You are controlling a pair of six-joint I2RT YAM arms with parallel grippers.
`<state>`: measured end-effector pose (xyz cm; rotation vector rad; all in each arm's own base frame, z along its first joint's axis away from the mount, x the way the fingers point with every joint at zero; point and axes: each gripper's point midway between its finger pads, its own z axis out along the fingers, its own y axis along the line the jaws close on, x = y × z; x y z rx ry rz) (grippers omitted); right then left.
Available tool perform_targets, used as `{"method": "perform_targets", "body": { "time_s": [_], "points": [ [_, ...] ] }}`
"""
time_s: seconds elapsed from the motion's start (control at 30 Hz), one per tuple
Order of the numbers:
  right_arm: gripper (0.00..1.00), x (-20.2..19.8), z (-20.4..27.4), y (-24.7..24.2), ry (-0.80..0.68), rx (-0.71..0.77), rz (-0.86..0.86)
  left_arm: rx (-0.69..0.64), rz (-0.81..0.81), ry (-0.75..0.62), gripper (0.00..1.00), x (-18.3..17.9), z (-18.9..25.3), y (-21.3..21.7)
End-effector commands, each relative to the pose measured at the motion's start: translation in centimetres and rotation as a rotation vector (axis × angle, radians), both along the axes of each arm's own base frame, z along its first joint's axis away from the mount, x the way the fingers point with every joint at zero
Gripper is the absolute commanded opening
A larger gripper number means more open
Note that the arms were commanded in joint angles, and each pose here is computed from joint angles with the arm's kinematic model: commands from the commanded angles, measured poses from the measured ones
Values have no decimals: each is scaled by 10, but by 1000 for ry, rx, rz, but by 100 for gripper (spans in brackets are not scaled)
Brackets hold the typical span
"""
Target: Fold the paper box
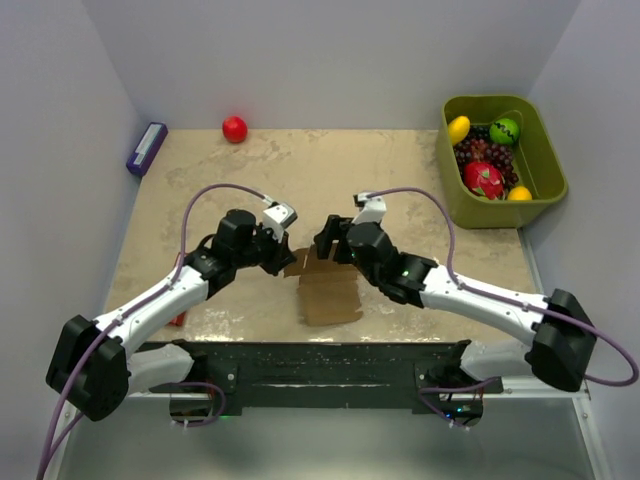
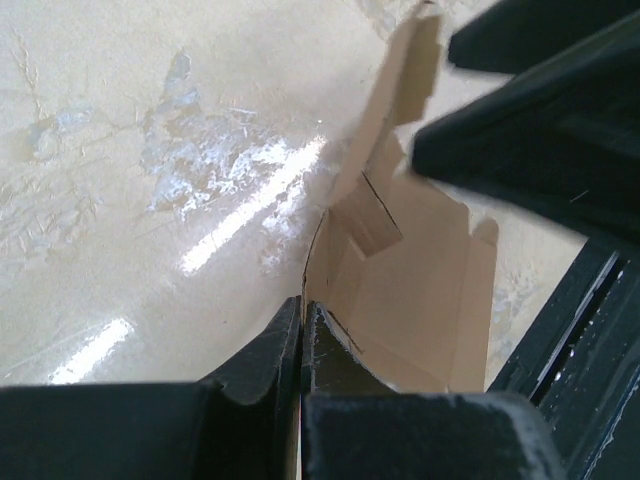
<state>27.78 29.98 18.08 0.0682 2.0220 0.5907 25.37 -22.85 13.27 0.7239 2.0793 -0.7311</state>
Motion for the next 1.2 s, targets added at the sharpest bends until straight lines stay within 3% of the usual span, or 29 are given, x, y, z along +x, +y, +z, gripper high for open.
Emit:
{"method": "perform_targets", "body": {
  "time_s": [0.0, 0.13, 0.3, 0.47, 0.73, 1.17],
  "points": [
    [81, -3, 38, -21, -113, -83, 113, 0, -63, -108, 0, 2, 26, -3],
    [83, -21, 60, -17, -182, -119, 329, -28, -179, -125, 0, -12, 32, -13],
    [77, -38, 36, -16, -158, -302, 525, -56, -297, -125, 0, -26, 35, -21],
    [73, -37, 11, -30, -131, -432, 547, -61, -341, -130, 0, -32, 35, -23],
    [66, -42, 1, -26, -124, -441, 594, -45, -337, -111, 0, -30, 28, -22],
    [47, -48, -20, -18, -80, -496, 638, -54, -346, -108, 0, -31, 28, -24]
  ]
}}
